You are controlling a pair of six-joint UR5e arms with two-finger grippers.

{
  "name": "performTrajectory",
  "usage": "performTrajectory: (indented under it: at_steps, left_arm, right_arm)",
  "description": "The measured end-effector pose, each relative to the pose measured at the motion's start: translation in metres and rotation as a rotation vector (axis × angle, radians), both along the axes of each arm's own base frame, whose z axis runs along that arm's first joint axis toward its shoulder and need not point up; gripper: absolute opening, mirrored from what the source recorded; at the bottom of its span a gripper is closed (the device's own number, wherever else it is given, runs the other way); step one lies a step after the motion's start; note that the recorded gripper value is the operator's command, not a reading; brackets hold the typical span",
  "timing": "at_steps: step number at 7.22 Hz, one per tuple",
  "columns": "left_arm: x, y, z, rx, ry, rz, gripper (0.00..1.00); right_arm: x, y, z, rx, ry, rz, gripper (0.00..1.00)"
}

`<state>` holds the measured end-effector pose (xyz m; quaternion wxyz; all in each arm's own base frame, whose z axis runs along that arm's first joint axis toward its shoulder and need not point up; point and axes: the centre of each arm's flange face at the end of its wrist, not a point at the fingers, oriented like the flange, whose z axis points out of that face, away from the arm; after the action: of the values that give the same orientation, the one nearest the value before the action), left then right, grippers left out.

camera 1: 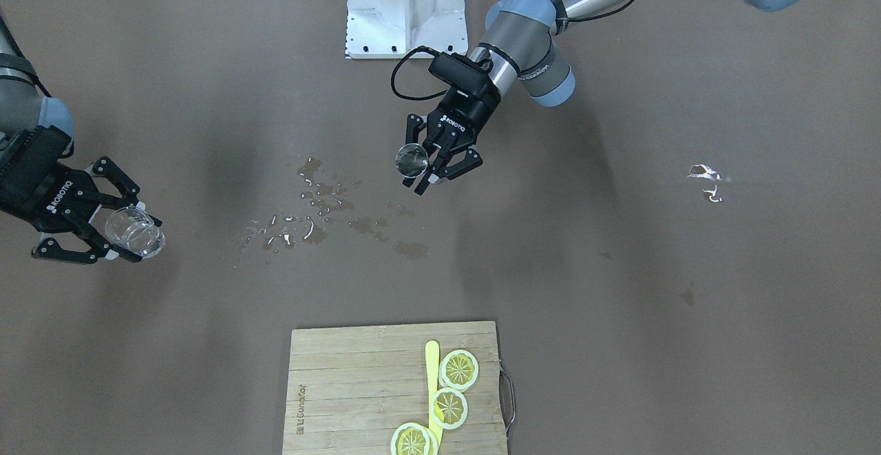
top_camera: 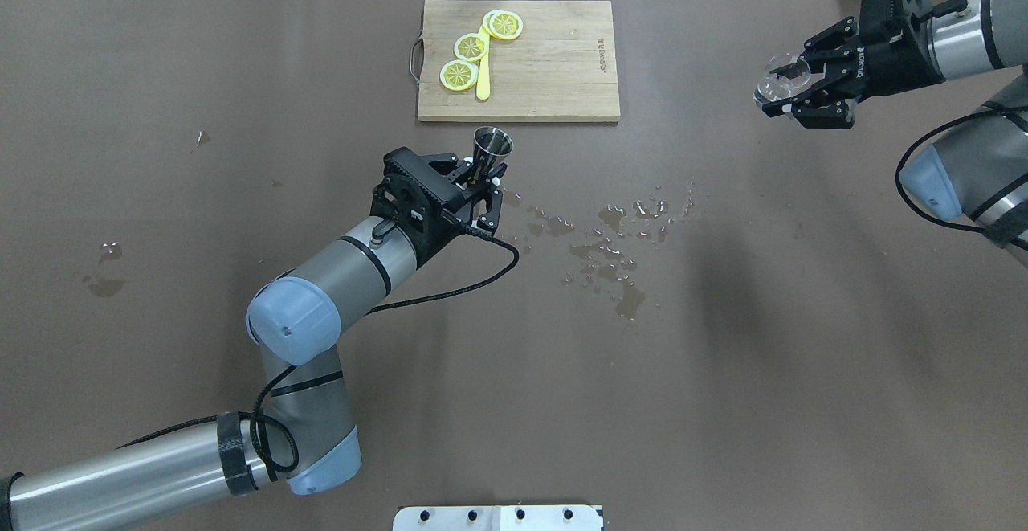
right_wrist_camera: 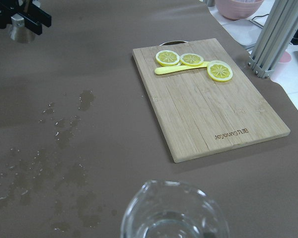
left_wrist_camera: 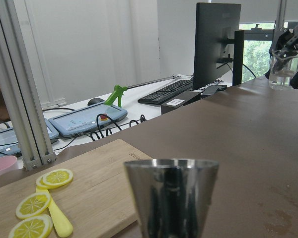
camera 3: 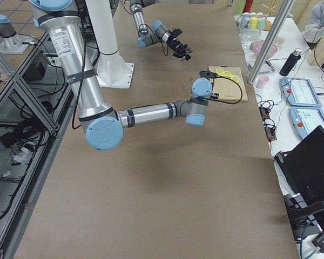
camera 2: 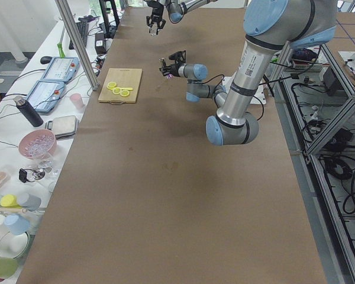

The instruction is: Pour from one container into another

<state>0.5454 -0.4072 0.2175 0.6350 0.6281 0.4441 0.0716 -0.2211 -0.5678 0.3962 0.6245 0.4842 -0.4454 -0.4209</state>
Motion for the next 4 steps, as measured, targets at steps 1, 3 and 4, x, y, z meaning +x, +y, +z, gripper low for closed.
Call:
performTrajectory:
  at_steps: [1,3,4]
  left_arm:
    - [0.000,0.004,-0.001,0.037,0.007,-0.002,0.00]
    - [0.007,0.013,0.010,0.085,0.048,0.005,0.00]
    - [0.007,0.018,0.013,0.118,0.073,0.004,0.00]
  right_arm:
    - [0.001,0.006,-0.015,-0.001,-0.001,-0.010,0.00]
    - [0.005,0.028,-0.032,0.037,0.036,-0.027,0.00]
    - [0.009,0.042,-0.033,0.097,0.105,-0.039,0.00]
